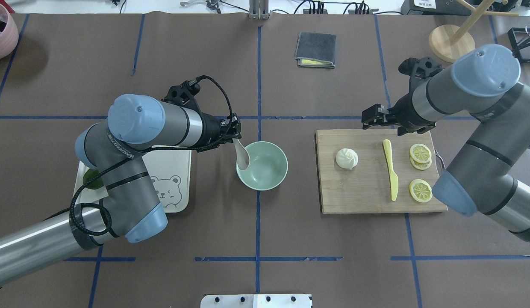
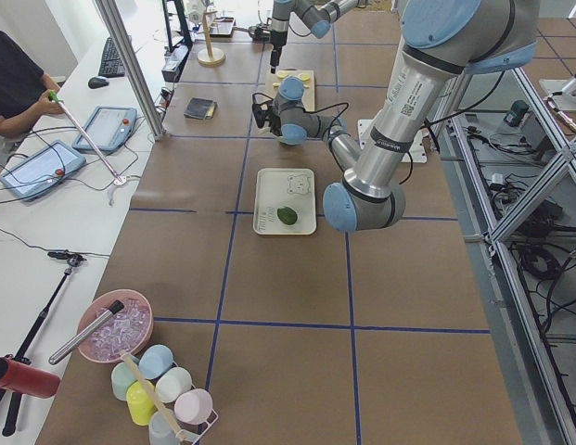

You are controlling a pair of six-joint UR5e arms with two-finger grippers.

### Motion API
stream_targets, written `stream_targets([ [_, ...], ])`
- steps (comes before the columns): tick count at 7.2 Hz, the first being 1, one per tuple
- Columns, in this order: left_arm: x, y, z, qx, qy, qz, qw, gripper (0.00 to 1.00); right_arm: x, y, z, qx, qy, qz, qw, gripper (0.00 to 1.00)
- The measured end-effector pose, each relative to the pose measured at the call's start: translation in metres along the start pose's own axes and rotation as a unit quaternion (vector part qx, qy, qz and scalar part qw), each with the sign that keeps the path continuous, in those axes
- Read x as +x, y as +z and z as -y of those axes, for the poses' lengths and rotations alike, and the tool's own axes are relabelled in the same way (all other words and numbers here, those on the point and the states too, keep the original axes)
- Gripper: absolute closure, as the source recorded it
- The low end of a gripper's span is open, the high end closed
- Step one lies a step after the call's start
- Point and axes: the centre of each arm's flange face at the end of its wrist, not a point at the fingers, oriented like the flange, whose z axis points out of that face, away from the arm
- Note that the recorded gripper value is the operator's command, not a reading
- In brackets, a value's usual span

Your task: Put spoon and bun in bowl

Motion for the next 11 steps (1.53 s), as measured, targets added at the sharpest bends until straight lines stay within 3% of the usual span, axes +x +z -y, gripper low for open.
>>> stream_targets([
  [3, 0.019, 0.025, -0.023, 0.001, 0.004, -0.002, 1.0000, 1.00, -0.028, 0.025, -0.020, 0.001, -0.009, -0.007, 0.9999, 0.00],
  [4, 0.021, 0.028, -0.027, 0.006, 0.005, -0.004, 1.0000, 0.79, -0.030, 0.031, -0.024, -0.001, -0.011, -0.010, 0.9999, 0.00],
  [5, 0.022, 0.029, -0.028, 0.009, 0.005, -0.005, 0.9999, 0.01, -0.031, 0.037, -0.027, -0.004, -0.012, -0.013, 0.9998, 0.00],
  [9, 0.028, 0.020, -0.027, 0.010, 0.012, -0.012, 0.9998, 0.00, -0.045, 0.071, -0.041, -0.002, -0.023, -0.034, 0.9991, 0.03],
  [10, 0.031, 0.012, -0.023, 0.010, 0.012, -0.016, 0.9997, 0.00, -0.047, 0.075, -0.043, -0.004, -0.025, -0.036, 0.9990, 0.23],
  [11, 0.031, -0.001, -0.014, 0.007, 0.011, -0.021, 0.9997, 0.00, -0.047, 0.079, -0.046, -0.006, -0.026, -0.038, 0.9989, 0.59],
])
